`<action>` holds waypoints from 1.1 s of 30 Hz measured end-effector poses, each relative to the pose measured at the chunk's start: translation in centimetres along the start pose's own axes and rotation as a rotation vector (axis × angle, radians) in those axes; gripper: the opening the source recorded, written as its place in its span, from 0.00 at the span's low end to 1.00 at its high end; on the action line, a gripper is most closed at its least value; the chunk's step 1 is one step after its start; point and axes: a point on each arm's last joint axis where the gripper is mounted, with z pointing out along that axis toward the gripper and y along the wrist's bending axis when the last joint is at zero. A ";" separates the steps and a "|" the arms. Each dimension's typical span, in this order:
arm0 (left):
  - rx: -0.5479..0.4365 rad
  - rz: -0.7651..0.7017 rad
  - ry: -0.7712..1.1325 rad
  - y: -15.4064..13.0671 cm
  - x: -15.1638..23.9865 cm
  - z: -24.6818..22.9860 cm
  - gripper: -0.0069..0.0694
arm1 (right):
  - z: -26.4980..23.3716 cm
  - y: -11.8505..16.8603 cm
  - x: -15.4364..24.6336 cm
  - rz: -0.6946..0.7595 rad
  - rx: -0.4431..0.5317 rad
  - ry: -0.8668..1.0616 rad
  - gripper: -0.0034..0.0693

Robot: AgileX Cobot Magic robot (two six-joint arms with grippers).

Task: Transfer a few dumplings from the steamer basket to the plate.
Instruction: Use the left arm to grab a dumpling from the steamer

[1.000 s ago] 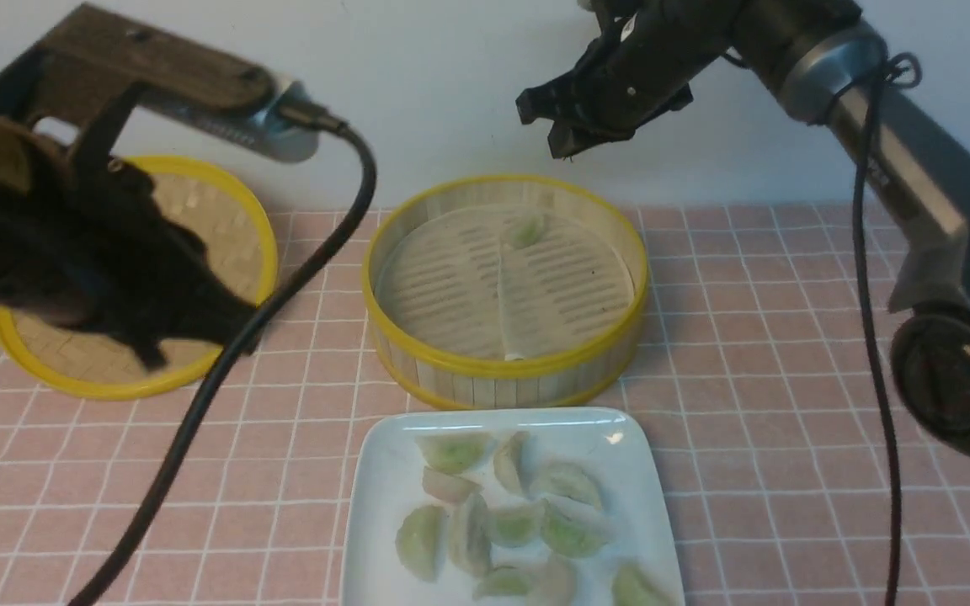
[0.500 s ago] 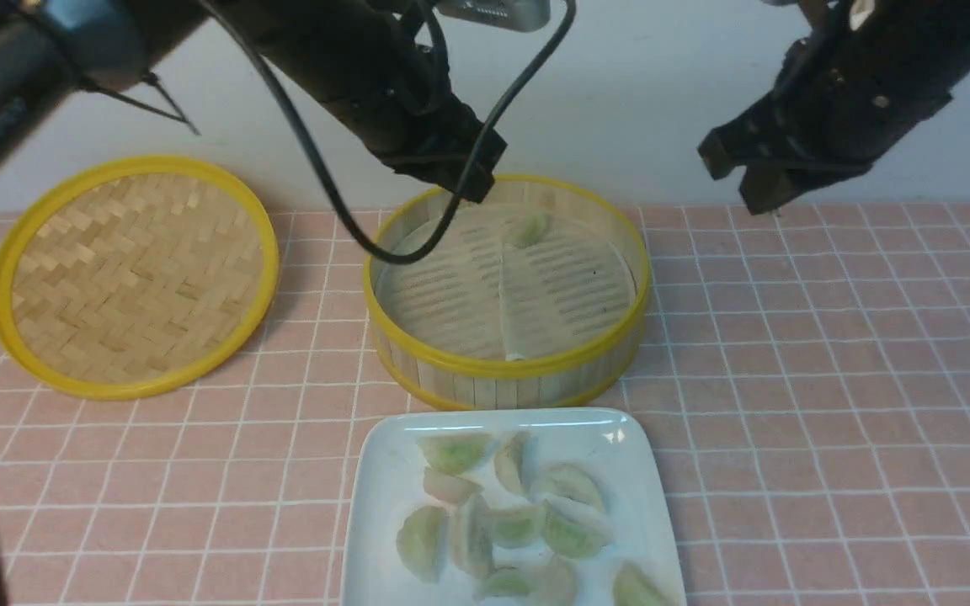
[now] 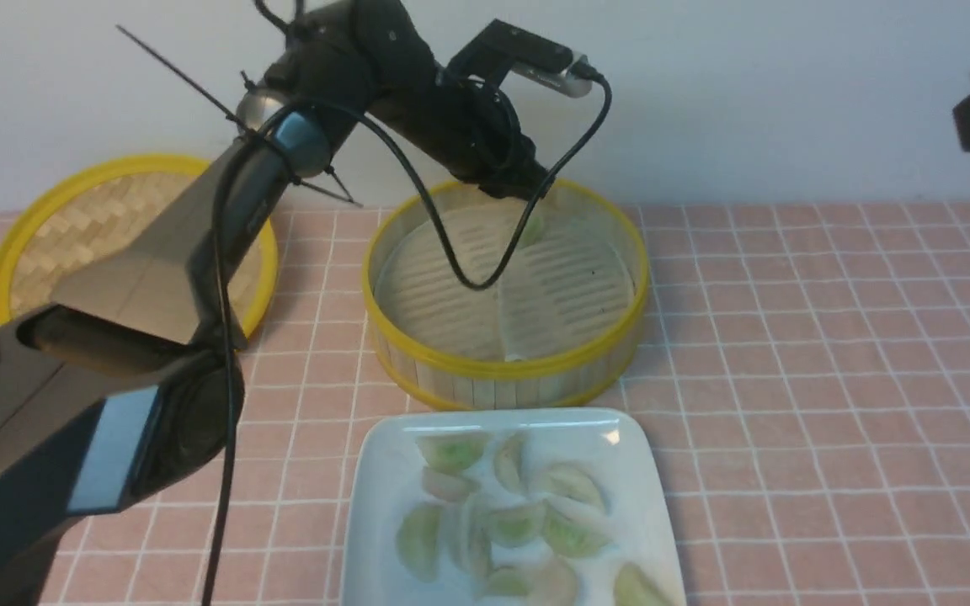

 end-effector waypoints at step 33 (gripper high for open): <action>-0.103 0.188 0.014 2.2 3.6 5.8 0.62 | -1.2 -0.1 0.4 0.004 -0.002 -0.022 0.03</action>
